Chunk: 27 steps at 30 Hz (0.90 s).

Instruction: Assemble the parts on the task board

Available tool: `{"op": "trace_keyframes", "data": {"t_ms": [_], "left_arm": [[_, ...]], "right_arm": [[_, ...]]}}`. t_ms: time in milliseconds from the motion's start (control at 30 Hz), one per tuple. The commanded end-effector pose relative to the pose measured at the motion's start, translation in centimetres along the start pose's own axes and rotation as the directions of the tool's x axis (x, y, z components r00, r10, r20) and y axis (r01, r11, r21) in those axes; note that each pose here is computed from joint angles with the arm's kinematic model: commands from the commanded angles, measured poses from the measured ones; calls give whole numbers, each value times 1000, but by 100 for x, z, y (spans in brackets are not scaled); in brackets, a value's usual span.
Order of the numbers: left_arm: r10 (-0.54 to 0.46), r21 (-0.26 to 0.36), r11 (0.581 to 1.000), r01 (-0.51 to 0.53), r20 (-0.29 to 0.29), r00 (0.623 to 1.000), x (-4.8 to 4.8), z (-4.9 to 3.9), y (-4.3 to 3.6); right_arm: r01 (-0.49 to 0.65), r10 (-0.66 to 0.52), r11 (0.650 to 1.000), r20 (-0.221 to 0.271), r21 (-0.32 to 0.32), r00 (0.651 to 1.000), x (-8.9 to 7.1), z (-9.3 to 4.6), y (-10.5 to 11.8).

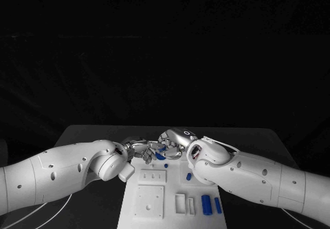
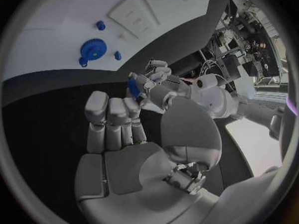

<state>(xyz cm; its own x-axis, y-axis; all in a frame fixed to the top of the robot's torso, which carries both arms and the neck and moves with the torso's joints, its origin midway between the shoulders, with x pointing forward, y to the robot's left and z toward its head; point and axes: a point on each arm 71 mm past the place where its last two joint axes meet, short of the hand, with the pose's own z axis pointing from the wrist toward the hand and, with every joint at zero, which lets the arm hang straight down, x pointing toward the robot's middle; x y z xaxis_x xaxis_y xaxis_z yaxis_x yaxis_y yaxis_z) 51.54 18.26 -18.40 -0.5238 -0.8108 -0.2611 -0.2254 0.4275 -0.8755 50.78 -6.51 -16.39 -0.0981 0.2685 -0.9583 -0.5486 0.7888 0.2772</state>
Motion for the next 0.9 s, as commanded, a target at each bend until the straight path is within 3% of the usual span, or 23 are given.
{"op": "trace_keyframes", "data": {"t_ms": [33, 900], "left_arm": [[4, 13, 1000, -4, -28, 1000, 42, 1, -32], [7, 11, 1000, -7, -50, 999, 72, 4, -35]], "right_arm": [[6, -7, 1000, -22, -13, 1000, 46, -3, 30], [3, -3, 1000, -35, -10, 999, 94, 5, 26]]}}
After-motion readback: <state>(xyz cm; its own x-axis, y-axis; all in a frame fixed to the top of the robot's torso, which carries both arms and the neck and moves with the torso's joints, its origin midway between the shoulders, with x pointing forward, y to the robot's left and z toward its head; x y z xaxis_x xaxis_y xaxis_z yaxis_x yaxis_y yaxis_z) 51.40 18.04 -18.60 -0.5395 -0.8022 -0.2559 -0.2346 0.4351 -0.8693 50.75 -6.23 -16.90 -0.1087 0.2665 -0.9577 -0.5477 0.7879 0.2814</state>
